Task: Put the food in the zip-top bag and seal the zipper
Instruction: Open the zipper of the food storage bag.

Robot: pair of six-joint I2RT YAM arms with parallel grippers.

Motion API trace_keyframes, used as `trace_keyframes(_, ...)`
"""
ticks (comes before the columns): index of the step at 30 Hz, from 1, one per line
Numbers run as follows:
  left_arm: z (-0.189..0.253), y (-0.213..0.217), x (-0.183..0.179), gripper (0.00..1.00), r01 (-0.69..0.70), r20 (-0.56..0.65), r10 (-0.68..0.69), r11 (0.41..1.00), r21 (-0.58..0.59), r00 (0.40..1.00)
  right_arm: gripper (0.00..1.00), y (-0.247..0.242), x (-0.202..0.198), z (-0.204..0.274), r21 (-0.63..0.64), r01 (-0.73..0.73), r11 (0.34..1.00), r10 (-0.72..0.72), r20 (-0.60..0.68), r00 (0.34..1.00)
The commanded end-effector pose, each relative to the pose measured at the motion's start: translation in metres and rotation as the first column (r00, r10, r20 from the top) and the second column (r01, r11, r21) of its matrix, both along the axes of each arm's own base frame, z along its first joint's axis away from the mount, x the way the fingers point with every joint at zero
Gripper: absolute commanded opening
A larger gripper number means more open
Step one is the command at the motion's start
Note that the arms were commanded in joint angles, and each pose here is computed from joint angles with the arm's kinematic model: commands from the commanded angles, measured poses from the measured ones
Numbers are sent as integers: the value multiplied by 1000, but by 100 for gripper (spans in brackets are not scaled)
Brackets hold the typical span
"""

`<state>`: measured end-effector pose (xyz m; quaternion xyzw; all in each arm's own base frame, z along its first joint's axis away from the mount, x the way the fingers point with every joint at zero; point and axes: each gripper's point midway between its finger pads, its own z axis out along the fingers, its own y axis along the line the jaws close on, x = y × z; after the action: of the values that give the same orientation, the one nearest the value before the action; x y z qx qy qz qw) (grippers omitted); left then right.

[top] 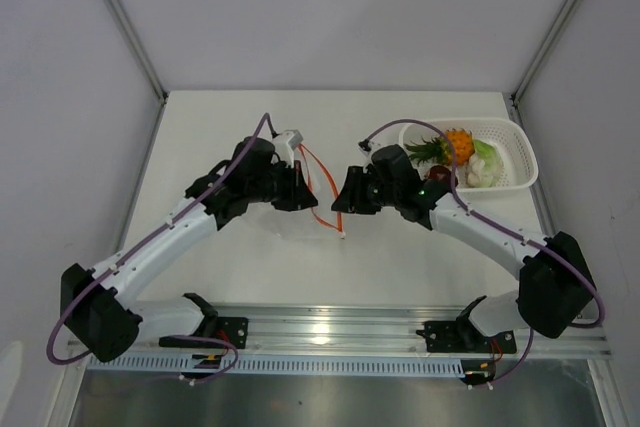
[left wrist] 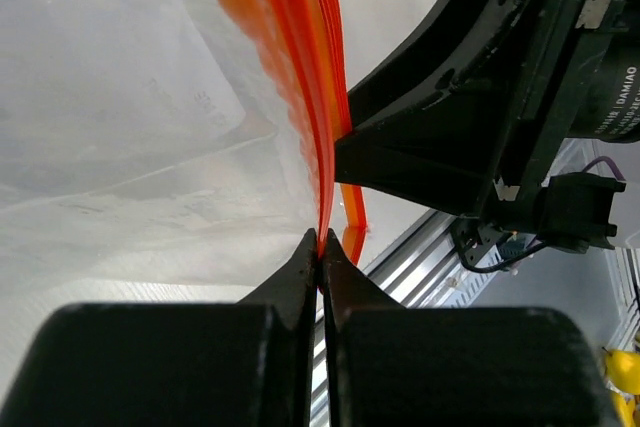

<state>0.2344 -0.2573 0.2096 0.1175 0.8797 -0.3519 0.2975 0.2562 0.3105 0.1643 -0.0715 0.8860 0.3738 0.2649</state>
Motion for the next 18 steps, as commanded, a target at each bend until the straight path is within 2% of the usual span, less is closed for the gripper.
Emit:
trace_keyframes(1,27,-18,9,1,79,91,-74,995,-53,993,47,-22,20,38,-38,72,997,-66,137,988)
trace_keyframes(2,27,-20,11,1,84,95,-78,995,-57,992,55,-28,20,46,-46,84,995,-76,145,986)
trace_keyframes(4,22,-24,13,0,97,79,-92,994,-53,993,64,-42,29,54,-50,120,992,-110,163,981)
trace_keyframes(5,21,-26,14,1,104,83,-99,993,-57,992,72,-50,28,60,-52,132,990,-122,165,979)
trace_keyframes(8,18,-31,16,1,120,74,-116,991,-59,991,80,-74,37,70,-67,191,979,-177,176,968)
trace_keyframes(13,21,-40,21,1,151,78,-145,986,-74,986,83,-134,67,84,-88,362,928,-339,202,919)
trace_keyframes(14,23,-43,21,1,163,78,-156,983,-81,985,84,-158,78,83,-113,430,896,-402,209,892)
trace_keyframes(18,22,-56,23,1,206,50,-201,972,-112,978,85,-206,104,73,-201,549,812,-506,229,832)
